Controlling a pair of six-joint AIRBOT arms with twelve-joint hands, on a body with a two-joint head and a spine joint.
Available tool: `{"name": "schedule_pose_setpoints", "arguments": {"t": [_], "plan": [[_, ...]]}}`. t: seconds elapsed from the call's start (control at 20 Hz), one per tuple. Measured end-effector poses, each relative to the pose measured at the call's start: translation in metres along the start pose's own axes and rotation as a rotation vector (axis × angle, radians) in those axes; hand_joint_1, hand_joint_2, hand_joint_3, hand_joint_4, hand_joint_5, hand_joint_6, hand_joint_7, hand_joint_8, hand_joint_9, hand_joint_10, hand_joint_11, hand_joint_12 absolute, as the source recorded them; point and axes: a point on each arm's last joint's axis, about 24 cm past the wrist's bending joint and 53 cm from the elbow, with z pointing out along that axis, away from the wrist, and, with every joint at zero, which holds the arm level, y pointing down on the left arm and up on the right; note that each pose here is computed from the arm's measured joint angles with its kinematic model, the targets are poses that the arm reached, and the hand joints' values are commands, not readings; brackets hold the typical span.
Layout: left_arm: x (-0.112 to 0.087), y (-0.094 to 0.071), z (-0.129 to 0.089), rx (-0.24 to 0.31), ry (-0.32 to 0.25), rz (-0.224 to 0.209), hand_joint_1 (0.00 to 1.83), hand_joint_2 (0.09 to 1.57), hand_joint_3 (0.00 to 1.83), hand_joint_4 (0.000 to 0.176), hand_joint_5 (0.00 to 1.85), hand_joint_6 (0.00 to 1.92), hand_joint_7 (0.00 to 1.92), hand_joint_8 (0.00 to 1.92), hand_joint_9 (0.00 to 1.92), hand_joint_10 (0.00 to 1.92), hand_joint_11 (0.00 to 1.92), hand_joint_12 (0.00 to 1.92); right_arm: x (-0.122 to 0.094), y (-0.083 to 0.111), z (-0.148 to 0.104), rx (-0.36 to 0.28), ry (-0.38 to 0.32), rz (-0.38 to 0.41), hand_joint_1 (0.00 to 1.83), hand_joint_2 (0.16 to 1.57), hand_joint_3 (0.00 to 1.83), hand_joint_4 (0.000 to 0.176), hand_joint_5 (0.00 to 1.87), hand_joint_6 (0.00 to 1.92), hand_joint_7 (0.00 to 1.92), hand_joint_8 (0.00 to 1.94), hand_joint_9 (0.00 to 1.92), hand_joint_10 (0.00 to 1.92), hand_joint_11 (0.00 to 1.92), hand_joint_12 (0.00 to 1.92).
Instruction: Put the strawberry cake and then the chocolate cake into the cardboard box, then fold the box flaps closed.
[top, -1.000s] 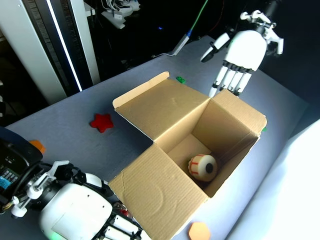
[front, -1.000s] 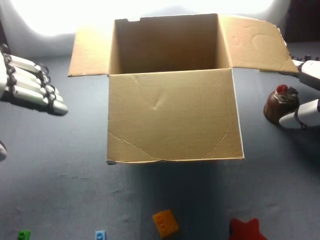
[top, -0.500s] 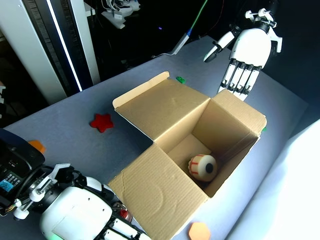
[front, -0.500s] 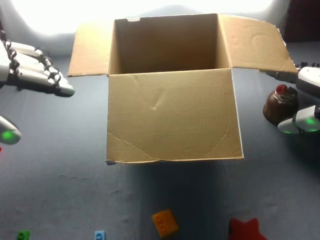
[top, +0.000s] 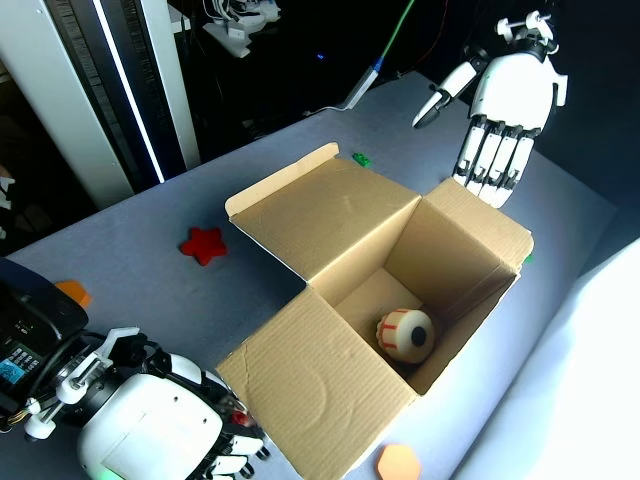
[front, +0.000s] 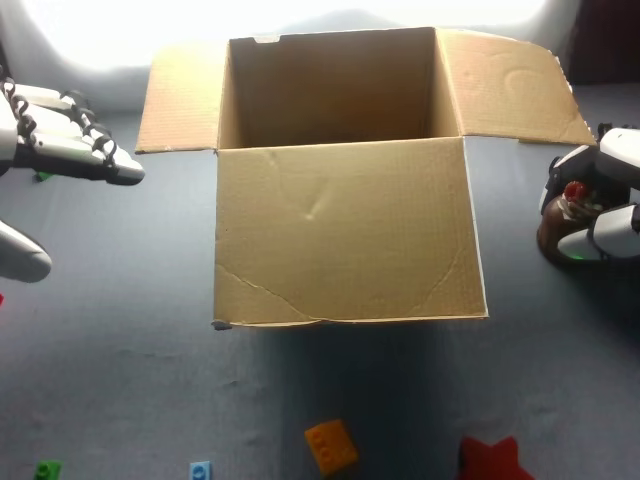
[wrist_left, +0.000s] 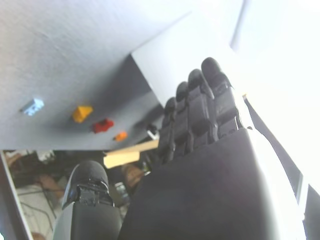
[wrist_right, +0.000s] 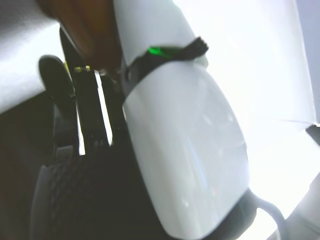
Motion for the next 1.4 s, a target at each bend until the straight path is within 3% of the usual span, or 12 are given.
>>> {"name": "schedule_pose_setpoints", "arguments": {"t": [0.15,0.4,0.6,0.65,0.85,0.95,1.15,1.35,1.4], "plan": [[0.009,0.006,-0.002,-0.015,0.004,0.003,0.0,1.12,0.0,0.0,0.1,0.0,0.18,0.0,0.19,0.0,0.0,0.71,-0.007,0.007,-0.009,-0.007,0.003,0.006,1.18,1.2,0.0,0.0,0.85,1.11,0.8,1.41,0.64,1.43,0.39,1.85],[0.009,-0.001,-0.001,-0.009,-0.026,0.025,0.0,1.12,0.0,0.0,0.1,0.0,0.17,0.0,0.18,0.0,0.0,0.69,-0.031,0.02,-0.029,-0.03,-0.032,0.0,1.2,1.18,0.0,0.0,0.9,1.02,0.84,1.37,0.65,1.4,0.42,1.83],[0.019,-0.015,0.009,0.021,-0.016,0.043,0.0,1.12,0.0,0.0,0.1,0.0,0.17,0.0,0.18,0.0,0.0,0.69,-0.067,0.031,-0.052,-0.046,-0.089,-0.01,1.2,1.19,0.0,0.0,0.87,1.05,0.84,1.38,0.65,1.39,0.45,1.8],[0.019,-0.014,0.009,0.017,-0.019,0.044,0.0,1.12,0.0,0.0,0.1,0.0,0.17,0.0,0.18,0.0,0.0,0.71,-0.076,0.034,-0.057,-0.053,-0.105,-0.016,1.18,1.2,0.01,0.0,0.82,1.14,0.81,1.41,0.64,1.37,0.44,1.8],[0.017,-0.003,0.008,-0.011,-0.035,0.029,0.0,1.11,0.0,0.0,0.12,0.01,0.19,0.0,0.21,0.01,0.0,0.74,-0.099,0.049,-0.071,-0.095,-0.157,-0.071,1.19,1.19,0.0,0.0,0.88,1.06,0.82,1.4,0.64,1.37,0.45,1.79],[0.015,0.006,0.006,-0.035,-0.045,0.017,0.0,1.11,0.0,0.0,0.11,0.0,0.19,0.0,0.2,0.0,0.0,0.72,-0.102,0.066,-0.076,-0.141,-0.167,-0.131,1.19,1.19,0.0,0.0,0.88,1.06,0.81,1.41,0.63,1.38,0.44,1.8],[0.014,0.012,0.005,-0.051,-0.055,0.001,0.0,1.11,0.0,0.0,0.1,0.0,0.17,0.0,0.17,0.0,0.0,0.68,-0.118,0.096,-0.082,-0.222,-0.225,-0.112,1.2,1.19,0.0,0.0,0.88,1.04,0.82,1.4,0.63,1.4,0.45,1.81],[0.018,0.013,0.005,-0.053,-0.045,-0.003,0.0,1.13,0.0,0.0,0.11,0.0,0.18,0.0,0.18,0.0,0.0,0.66,-0.107,0.131,-0.094,-0.345,-0.243,-0.183,1.17,1.21,0.0,0.0,0.82,1.16,0.78,1.43,0.59,1.4,0.39,1.82],[0.019,0.013,0.006,-0.052,-0.042,0.001,0.0,1.12,0.0,0.0,0.1,0.0,0.17,0.0,0.17,0.0,0.0,0.64,-0.106,0.139,-0.096,-0.376,-0.254,-0.182,1.18,1.2,0.0,0.0,0.85,1.11,0.81,1.39,0.63,1.38,0.44,1.81]]}}
